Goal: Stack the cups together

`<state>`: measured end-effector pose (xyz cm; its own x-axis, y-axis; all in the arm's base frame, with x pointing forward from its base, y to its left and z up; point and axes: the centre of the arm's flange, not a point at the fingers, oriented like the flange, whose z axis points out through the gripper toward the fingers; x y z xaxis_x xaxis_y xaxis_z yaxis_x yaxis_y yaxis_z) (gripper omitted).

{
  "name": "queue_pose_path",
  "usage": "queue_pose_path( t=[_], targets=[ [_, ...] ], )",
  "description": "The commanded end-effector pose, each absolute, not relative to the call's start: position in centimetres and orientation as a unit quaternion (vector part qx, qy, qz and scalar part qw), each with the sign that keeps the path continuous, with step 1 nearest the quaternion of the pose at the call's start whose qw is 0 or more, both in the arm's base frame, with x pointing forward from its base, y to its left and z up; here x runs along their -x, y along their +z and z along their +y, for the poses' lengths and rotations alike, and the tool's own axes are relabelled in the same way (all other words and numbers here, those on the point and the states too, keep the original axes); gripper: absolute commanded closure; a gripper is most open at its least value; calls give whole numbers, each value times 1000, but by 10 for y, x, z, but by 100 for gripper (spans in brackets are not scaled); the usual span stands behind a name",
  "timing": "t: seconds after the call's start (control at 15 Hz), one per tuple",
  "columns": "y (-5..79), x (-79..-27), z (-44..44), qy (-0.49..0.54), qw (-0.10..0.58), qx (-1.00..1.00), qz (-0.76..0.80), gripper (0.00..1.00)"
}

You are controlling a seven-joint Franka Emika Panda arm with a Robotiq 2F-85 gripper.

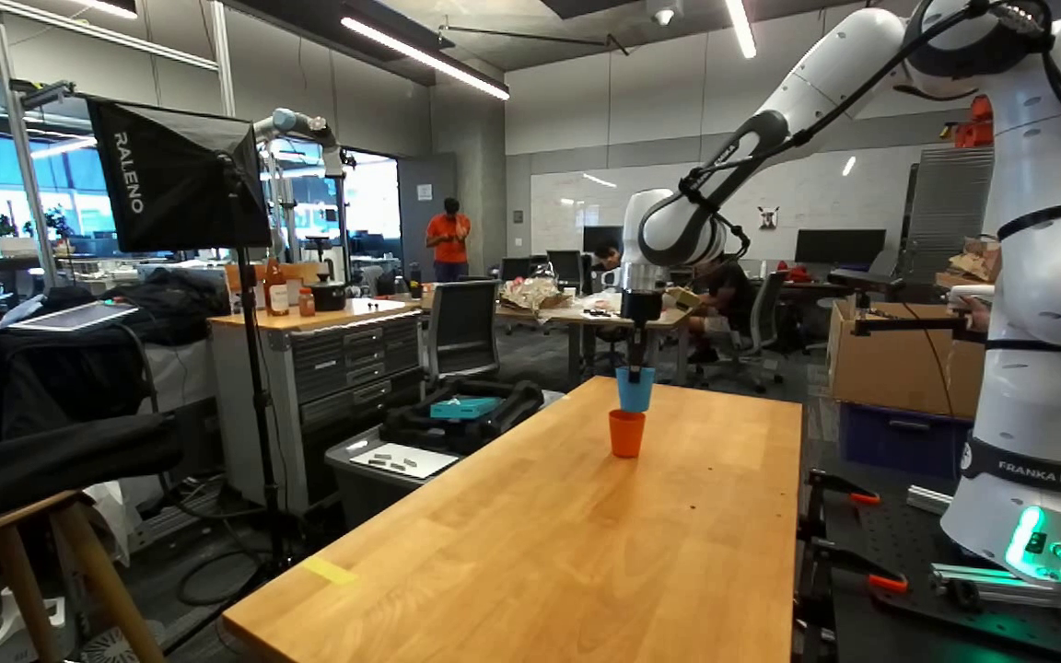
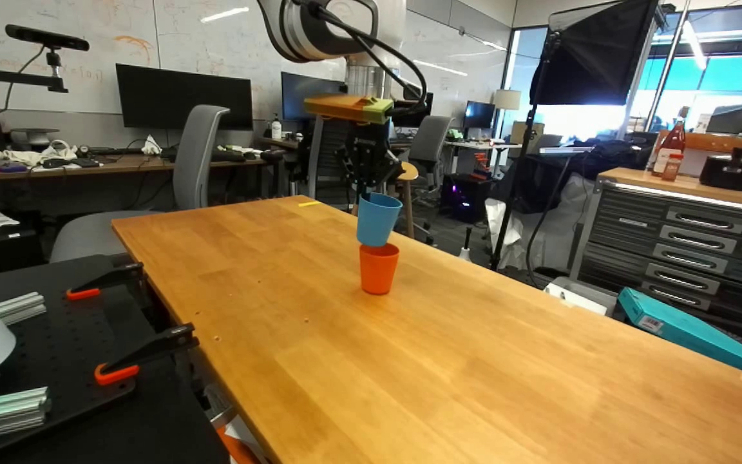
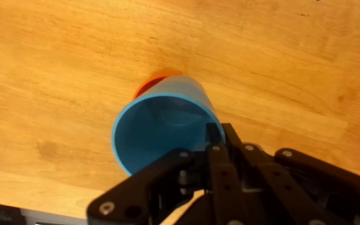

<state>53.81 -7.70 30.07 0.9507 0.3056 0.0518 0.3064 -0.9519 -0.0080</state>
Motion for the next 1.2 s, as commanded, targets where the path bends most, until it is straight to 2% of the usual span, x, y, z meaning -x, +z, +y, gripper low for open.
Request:
queue_pose_path(
  t=[0.0,0.73,1.13],
  targets=[
    [294,-546,-63,-61,12,984,-167,94],
    [296,-561,-71,-77,6,985,-155,94],
    [286,-552,-88,-57,-4,988,-144,94]
  ],
)
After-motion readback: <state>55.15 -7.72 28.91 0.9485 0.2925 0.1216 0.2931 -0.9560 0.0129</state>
